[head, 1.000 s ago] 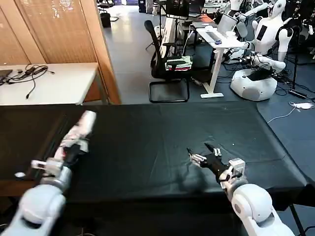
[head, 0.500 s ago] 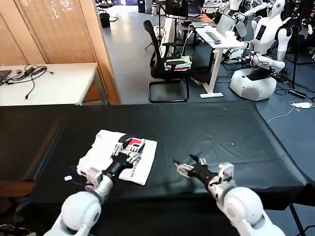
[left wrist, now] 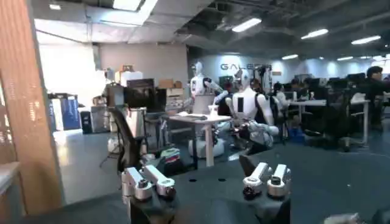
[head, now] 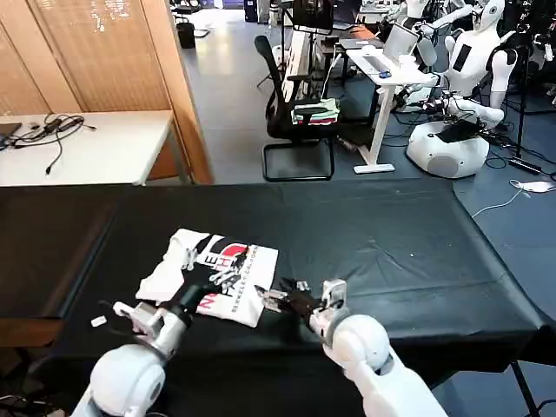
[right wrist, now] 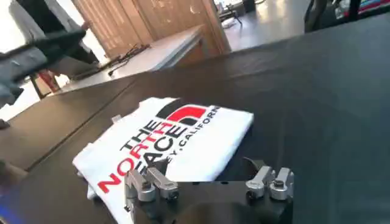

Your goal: Fold and organize the clothes.

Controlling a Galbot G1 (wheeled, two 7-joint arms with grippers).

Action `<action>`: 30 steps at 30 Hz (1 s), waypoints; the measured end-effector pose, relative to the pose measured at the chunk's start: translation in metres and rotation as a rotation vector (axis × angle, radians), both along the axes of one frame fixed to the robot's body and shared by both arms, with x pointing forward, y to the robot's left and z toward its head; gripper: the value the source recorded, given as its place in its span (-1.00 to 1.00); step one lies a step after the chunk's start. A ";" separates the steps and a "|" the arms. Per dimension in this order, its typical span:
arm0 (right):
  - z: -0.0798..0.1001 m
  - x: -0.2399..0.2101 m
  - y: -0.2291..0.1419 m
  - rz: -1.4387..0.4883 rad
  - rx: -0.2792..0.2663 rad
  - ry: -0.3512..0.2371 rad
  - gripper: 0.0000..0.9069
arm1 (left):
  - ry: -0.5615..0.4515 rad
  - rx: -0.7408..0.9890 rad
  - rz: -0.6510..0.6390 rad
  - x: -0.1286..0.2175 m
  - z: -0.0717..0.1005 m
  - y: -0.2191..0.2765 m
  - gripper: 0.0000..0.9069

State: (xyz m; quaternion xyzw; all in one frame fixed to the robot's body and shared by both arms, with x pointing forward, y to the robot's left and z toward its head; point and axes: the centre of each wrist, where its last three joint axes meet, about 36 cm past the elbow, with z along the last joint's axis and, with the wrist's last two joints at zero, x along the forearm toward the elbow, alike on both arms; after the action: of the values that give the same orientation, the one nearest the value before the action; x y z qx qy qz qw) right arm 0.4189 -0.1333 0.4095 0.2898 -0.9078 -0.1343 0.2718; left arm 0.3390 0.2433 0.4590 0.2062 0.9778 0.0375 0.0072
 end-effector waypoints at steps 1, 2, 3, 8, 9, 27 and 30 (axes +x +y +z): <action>-0.002 0.001 0.002 0.001 0.001 0.005 0.12 | -0.004 0.002 0.001 -0.001 0.001 0.001 0.94; -0.006 0.003 0.004 0.000 0.003 0.011 -0.03 | -0.006 0.004 0.003 -0.002 0.002 0.002 0.94; -0.008 0.004 0.006 -0.003 0.003 0.015 -0.18 | -0.008 0.008 0.007 -0.002 0.003 0.003 0.94; -0.017 0.009 0.011 -0.012 0.001 0.030 -0.91 | -0.018 0.015 0.020 -0.007 0.005 0.008 0.94; -0.018 0.010 0.011 -0.013 -0.001 0.033 -0.94 | -0.019 0.016 0.023 -0.008 0.006 0.009 0.94; 0.047 0.054 -0.090 -0.021 -0.269 -0.121 0.94 | 0.043 0.016 0.128 -0.020 -0.011 0.021 0.94; 0.052 0.034 -0.098 -0.048 -0.287 -0.179 0.94 | 0.060 0.018 0.152 -0.022 -0.016 0.023 0.94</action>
State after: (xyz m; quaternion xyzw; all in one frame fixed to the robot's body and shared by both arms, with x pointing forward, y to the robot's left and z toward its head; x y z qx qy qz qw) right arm 0.4531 -0.2315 0.4619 0.2369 -0.9450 0.0169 0.2251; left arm 0.3168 0.2666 0.4431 0.1327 0.9900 0.0405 -0.0270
